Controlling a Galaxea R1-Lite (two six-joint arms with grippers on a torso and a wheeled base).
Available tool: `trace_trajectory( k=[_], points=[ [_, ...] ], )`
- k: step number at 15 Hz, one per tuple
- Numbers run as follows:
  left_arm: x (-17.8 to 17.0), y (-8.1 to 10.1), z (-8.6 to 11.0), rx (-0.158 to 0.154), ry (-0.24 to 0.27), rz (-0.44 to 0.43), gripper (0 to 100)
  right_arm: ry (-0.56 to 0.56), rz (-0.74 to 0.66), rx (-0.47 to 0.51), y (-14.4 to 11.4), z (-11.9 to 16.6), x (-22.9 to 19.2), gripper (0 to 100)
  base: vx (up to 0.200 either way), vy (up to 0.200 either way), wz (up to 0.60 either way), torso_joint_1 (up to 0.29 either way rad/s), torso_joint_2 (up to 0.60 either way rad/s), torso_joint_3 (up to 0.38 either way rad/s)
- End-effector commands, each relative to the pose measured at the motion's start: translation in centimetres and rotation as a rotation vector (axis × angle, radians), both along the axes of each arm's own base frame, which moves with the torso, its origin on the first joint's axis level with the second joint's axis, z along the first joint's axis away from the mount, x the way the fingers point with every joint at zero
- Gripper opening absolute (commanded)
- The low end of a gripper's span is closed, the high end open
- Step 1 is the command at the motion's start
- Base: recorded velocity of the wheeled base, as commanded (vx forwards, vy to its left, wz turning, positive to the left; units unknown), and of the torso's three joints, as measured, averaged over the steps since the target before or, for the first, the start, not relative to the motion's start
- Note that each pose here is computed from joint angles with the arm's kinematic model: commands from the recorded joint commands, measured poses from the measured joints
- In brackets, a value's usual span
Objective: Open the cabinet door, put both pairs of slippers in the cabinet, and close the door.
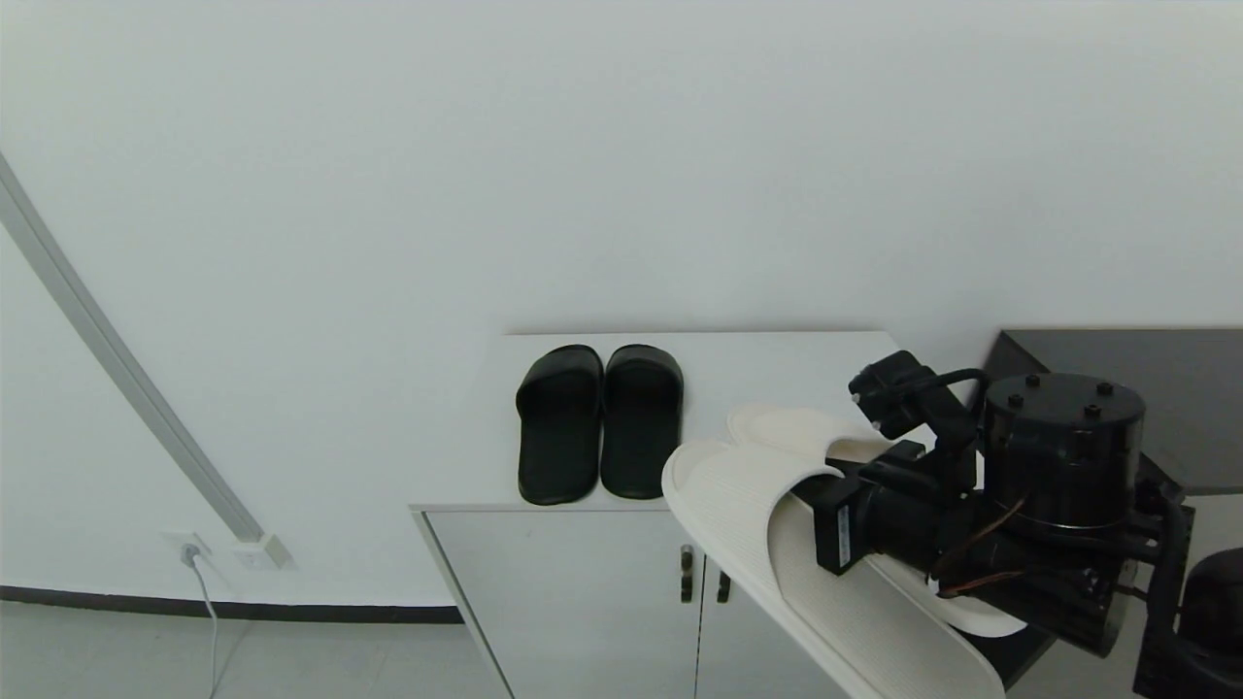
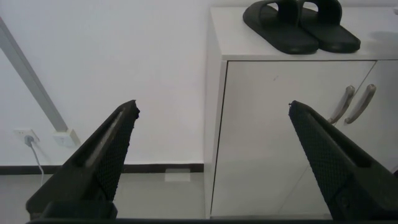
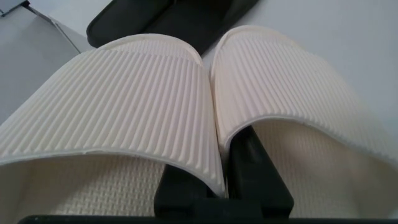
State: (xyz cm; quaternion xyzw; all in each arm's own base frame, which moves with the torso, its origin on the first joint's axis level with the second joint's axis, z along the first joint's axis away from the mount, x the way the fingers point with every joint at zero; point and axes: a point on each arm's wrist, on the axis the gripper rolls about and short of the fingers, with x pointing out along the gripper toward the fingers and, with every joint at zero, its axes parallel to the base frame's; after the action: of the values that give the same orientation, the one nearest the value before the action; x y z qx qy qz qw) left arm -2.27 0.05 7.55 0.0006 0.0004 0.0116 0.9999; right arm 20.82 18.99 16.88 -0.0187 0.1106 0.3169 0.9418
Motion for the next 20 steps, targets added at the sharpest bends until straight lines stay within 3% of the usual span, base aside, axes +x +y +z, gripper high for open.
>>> trace_trajectory(
  k=[1, 5, 11, 20],
  points=[
    [0.01, 0.00, 0.00, 0.000, 0.001, 0.000, 100, -0.009, 0.002, 0.009, -0.19, 0.37, -0.29, 0, 0.000, 0.000, 0.00, 0.000, 0.00, 0.000],
    [0.01, 0.00, 0.00, 0.000, 0.001, 0.000, 100, -0.011, 0.004, 0.011, -0.21, 0.43, -0.37, 0, 0.000, 0.000, 0.00, 0.000, 0.00, 0.000],
    [0.01, 0.00, 0.00, 0.000, 0.001, 0.000, 100, -0.007, 0.009, 0.005, -0.27, 0.19, -0.62, 0, -0.200, 0.000, 0.00, -0.001, 0.00, 0.002],
    [0.01, 0.00, 0.00, 0.000, 0.001, 0.000, 100, 0.009, 0.009, -0.017, -0.57, -0.50, -0.83, 0, 0.000, 0.000, 0.00, 0.000, 0.00, 0.000]
  ],
)
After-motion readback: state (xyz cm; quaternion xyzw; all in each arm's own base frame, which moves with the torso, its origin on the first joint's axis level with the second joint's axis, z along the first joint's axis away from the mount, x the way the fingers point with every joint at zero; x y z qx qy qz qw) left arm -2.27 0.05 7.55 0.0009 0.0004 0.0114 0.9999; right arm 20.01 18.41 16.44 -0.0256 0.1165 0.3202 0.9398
